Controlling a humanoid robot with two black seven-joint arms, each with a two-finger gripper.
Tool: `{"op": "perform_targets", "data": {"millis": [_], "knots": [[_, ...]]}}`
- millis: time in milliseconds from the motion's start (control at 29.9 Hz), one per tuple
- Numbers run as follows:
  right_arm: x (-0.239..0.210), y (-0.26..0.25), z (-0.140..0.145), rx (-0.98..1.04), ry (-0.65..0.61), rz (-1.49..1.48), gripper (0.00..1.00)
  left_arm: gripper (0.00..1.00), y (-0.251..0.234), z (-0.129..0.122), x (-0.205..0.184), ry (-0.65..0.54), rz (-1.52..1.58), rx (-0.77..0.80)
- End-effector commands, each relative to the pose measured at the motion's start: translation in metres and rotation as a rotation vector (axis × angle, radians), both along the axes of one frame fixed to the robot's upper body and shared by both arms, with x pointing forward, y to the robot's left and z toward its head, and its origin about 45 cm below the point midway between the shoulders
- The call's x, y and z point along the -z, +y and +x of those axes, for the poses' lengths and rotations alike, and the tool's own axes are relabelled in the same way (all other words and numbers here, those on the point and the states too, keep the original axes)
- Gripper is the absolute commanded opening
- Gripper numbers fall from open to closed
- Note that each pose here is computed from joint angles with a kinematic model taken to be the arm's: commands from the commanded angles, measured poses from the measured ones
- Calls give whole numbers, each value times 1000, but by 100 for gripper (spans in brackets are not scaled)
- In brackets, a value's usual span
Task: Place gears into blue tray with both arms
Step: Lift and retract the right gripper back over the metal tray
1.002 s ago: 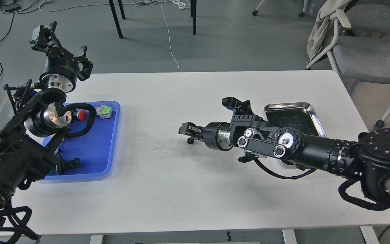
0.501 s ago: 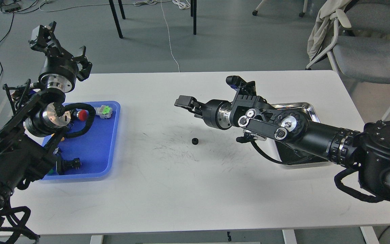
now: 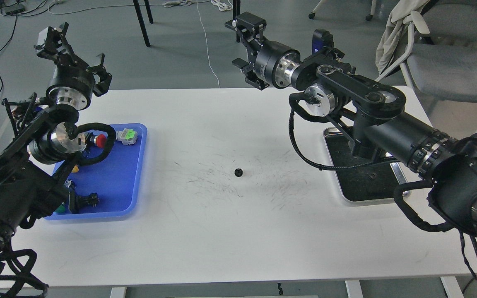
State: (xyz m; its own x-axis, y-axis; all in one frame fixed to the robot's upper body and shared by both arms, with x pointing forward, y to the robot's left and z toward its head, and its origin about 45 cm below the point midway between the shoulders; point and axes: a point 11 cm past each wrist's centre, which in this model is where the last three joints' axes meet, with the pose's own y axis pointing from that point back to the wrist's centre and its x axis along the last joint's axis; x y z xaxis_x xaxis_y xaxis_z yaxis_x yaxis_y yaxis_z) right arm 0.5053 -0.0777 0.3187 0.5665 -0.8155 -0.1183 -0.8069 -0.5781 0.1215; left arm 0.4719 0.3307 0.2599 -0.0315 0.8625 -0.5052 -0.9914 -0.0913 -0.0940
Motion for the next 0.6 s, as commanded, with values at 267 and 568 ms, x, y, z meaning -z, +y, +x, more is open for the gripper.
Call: {"op": "perform_targets", "data": {"millis": [267, 568], "knots": [[29, -185, 3, 313, 111, 489, 93, 98, -32, 5, -16, -13, 120, 124], [79, -285, -56, 442, 119, 708, 94, 98, -108, -13, -86, -134, 220, 413]]}}
